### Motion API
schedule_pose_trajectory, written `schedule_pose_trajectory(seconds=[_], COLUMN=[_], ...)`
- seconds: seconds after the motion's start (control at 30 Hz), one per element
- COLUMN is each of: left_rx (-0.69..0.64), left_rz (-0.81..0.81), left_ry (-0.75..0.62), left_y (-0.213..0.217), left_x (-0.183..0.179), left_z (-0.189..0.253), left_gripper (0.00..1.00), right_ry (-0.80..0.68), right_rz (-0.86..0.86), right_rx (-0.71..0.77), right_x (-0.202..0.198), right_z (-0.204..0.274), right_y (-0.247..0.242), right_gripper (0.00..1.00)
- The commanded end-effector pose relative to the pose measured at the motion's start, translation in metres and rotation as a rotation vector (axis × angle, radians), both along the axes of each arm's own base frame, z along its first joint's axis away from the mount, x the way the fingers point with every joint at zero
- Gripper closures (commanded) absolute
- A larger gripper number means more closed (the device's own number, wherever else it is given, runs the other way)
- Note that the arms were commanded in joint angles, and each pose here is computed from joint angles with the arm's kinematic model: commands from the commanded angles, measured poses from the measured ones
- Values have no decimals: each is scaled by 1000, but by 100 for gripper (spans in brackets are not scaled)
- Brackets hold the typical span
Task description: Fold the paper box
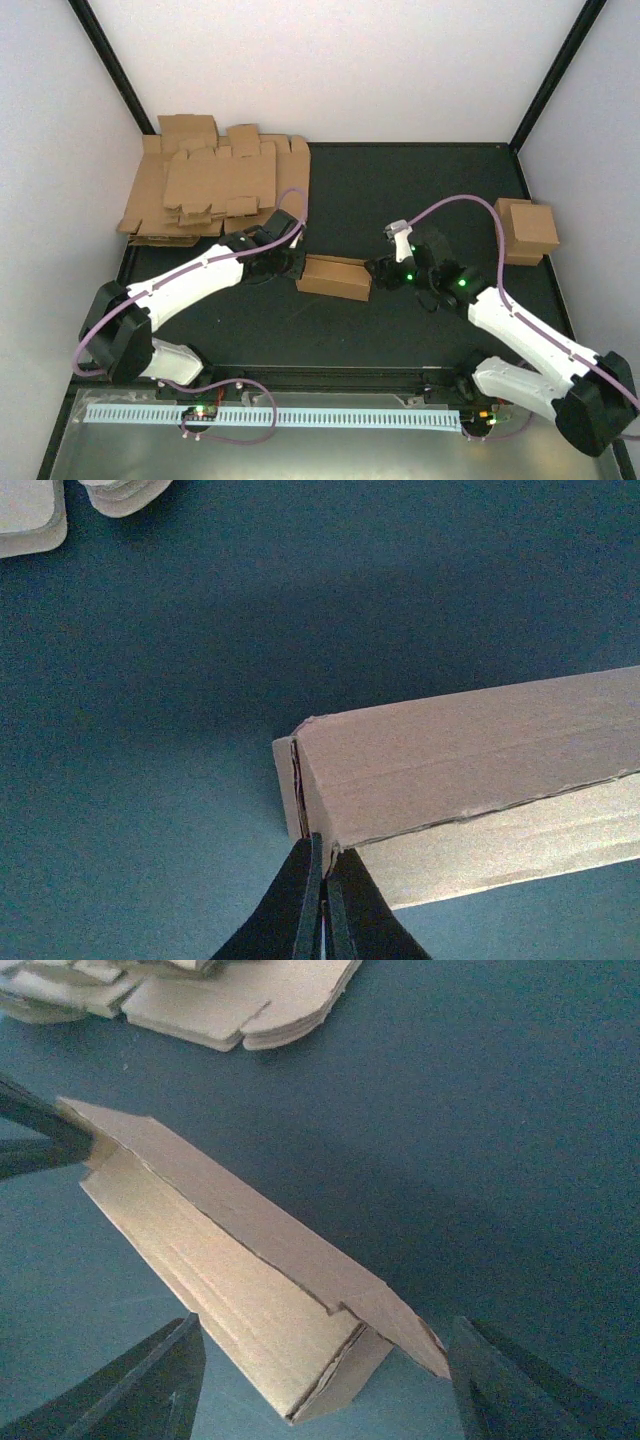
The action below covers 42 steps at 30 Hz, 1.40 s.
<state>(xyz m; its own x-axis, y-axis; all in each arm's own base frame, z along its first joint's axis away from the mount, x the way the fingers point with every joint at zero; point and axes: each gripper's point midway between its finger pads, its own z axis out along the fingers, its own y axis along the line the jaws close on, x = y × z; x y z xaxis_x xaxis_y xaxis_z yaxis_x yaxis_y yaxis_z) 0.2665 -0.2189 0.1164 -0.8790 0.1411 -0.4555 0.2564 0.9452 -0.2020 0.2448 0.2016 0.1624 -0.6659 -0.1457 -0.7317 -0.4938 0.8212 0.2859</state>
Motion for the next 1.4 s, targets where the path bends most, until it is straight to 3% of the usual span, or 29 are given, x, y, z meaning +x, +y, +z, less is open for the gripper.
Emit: schedule_pose_trajectory(seconds=[0.0, 0.27, 0.67, 0.77, 0.93, 1.07, 1.13, 1.23, 1.37], left_rx=[4, -21, 28, 35, 28, 27, 25, 26, 26], left_rz=[-23, -27, -29, -33, -34, -33, -33, -34, -33], left_ry=[59, 75, 84, 81, 78, 77, 75, 74, 73], left_y=[4, 2, 8, 8, 7, 6, 6, 6, 6], left_x=[-14, -20, -27, -28, -28, -28, -28, -28, -28], left_z=[-9, -16, -18, -17, -16, -16, -15, -15, -15], left_gripper=[98, 98, 98, 99, 98, 98, 98, 98, 98], right_ry=[52, -11, -54, -58, -52, -44, -39, -29, -5], right_rz=[44, -75, -38, -29, -6, 2, -2, -14, -54], right_rx=[-58, -140, -206, -210, -194, -201, -208, -227, -280], right_x=[0, 15, 12, 10, 8, 5, 5, 6, 13], right_z=[-17, -22, -31, -31, -27, -27, -28, -35, -49], right_y=[4, -17, -6, -3, 2, 3, 2, 0, -6], right_gripper=[33, 34, 46, 53, 75, 82, 82, 68, 70])
